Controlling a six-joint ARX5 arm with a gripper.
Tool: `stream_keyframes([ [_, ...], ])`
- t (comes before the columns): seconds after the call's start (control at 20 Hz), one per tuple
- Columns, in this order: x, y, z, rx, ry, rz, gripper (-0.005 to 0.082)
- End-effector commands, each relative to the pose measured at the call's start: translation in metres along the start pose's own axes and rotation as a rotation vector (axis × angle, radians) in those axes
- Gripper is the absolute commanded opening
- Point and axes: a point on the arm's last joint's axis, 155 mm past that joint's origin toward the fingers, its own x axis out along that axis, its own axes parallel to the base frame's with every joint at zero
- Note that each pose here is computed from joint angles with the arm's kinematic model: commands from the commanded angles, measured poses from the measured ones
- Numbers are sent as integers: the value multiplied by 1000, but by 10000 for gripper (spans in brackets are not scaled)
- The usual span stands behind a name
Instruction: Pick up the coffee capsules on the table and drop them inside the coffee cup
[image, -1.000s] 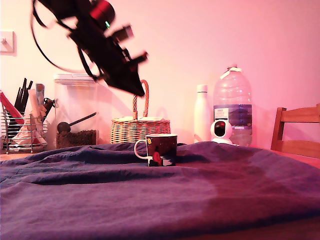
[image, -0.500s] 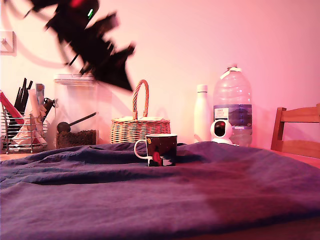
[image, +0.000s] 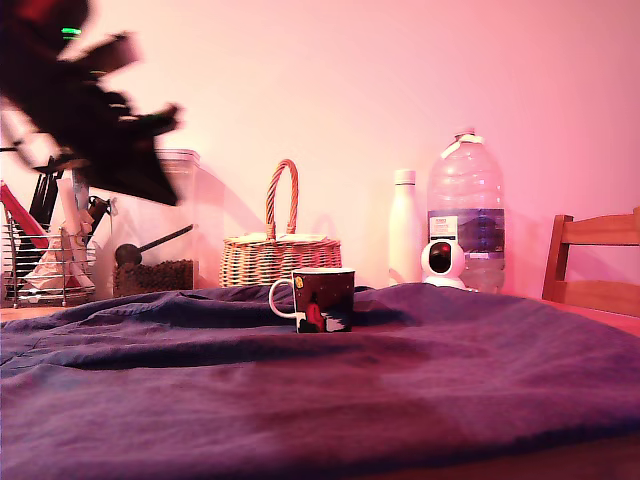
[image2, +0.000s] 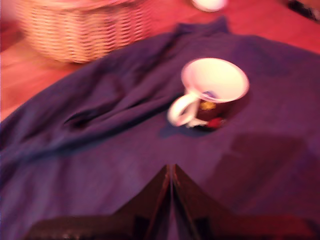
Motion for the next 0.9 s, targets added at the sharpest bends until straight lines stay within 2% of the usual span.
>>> stream_keyframes([
  [0.0,-3,5,-23,-26,18,11,-23],
  [0.1,-11,11,-35,-57,8,32,-23],
  [0.45,-40,24,-75,-108,-28,105,-23],
  [0.6,-56,27,-93,-120,-56,141,-23],
  [0.85,-80,18,-111,-100,-129,144,-23],
])
